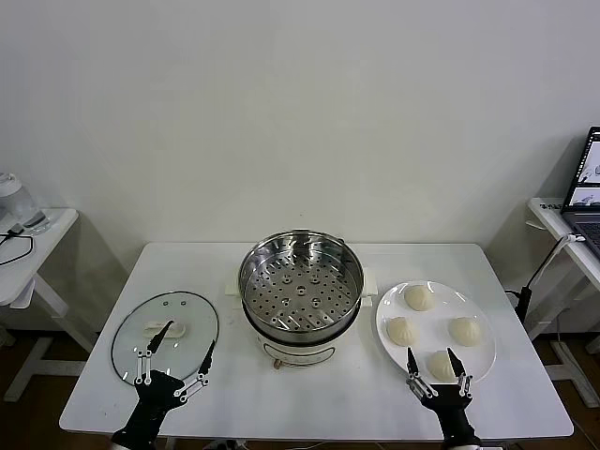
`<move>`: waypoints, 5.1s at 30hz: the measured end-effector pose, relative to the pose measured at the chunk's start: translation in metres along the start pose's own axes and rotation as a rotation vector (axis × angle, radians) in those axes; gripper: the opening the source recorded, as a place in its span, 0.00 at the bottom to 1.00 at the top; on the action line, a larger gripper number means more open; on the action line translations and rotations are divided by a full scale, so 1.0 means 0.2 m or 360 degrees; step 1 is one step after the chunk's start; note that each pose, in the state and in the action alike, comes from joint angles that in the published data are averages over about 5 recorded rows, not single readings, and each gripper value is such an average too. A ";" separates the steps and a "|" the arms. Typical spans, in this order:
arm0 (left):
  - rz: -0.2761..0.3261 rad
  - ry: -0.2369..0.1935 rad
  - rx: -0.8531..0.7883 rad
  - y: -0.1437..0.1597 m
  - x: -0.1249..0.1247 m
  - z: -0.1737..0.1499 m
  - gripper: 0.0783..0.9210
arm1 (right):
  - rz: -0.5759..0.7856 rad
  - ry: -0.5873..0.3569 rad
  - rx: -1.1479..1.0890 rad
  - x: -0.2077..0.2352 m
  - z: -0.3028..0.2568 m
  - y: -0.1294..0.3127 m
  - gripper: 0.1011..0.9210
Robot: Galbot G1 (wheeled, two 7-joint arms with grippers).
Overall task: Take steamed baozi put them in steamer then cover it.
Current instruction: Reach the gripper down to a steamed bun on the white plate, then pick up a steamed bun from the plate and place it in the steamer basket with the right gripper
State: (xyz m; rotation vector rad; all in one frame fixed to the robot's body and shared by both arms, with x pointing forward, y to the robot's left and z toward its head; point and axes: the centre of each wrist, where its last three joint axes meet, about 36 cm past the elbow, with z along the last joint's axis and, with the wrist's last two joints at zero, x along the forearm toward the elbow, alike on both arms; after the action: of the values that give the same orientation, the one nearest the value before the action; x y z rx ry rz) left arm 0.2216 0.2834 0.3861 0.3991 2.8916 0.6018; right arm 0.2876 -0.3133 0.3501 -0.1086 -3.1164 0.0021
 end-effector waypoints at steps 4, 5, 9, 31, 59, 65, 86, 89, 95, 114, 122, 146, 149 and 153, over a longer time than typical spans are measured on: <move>0.0001 -0.0010 0.0003 0.00 0.00 -0.01 0.88 | 0.0007 -0.0012 0.0016 -0.19 -0.07 -0.06 0.88; 0.0001 -0.0013 0.0003 0.00 0.00 -0.01 0.88 | 0.0006 -0.0015 0.0021 -0.26 -0.09 -0.08 0.88; 0.0000 -0.0028 0.0005 0.00 -0.01 -0.02 0.88 | -0.0017 -0.0019 0.0032 -0.54 -0.18 -0.15 0.88; -0.0013 -0.0075 0.0029 -0.03 0.00 -0.05 0.88 | -0.1235 0.0443 0.0947 -1.62 -0.66 -0.58 0.88; -0.0057 -0.0051 0.0000 -0.01 0.03 -0.05 0.88 | -0.2046 0.1315 0.1904 -2.08 -0.77 -0.40 0.88; -0.0063 -0.0043 -0.0004 -0.01 0.03 -0.04 0.88 | -0.2089 0.1370 0.1961 -2.10 -0.72 -0.35 0.88; -0.0096 -0.0054 -0.0010 0.00 0.02 -0.05 0.88 | -0.2122 0.1363 0.2111 -2.12 -0.64 -0.26 0.65; -0.0096 -0.0057 -0.0008 0.00 0.02 -0.05 0.88 | -0.2136 0.1307 0.2162 -2.12 -0.71 -0.25 0.65; -0.0090 -0.0071 -0.0008 0.00 0.01 -0.07 0.88 | -0.2197 0.1062 0.2381 -2.15 -1.03 -0.16 0.65; -0.0086 -0.0106 0.0007 -0.01 0.01 -0.10 0.88 | -0.2700 -0.0047 0.3261 -1.99 -1.82 0.85 0.66; -0.0092 -0.0125 0.0004 -0.01 0.01 -0.12 0.88 | -0.2873 -0.0209 0.3451 -1.93 -1.72 1.16 0.66; -0.0111 -0.0154 -0.0010 0.02 0.01 -0.13 0.88 | -0.3088 -0.0232 0.3619 -1.98 -1.30 1.54 0.67; -0.0112 -0.0157 -0.0011 0.02 0.01 -0.13 0.88 | -0.3103 -0.0243 0.3632 -1.99 -1.28 1.57 0.70; -0.0115 -0.0158 -0.0013 0.02 0.01 -0.13 0.88 | -0.3112 -0.0261 0.3640 -1.99 -1.27 1.58 0.81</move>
State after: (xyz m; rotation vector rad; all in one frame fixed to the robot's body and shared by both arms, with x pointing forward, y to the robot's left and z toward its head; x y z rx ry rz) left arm 0.2147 0.2782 0.4106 0.3129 2.7946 0.5655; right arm 0.7128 -0.0257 0.5937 2.0896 -0.2774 2.4012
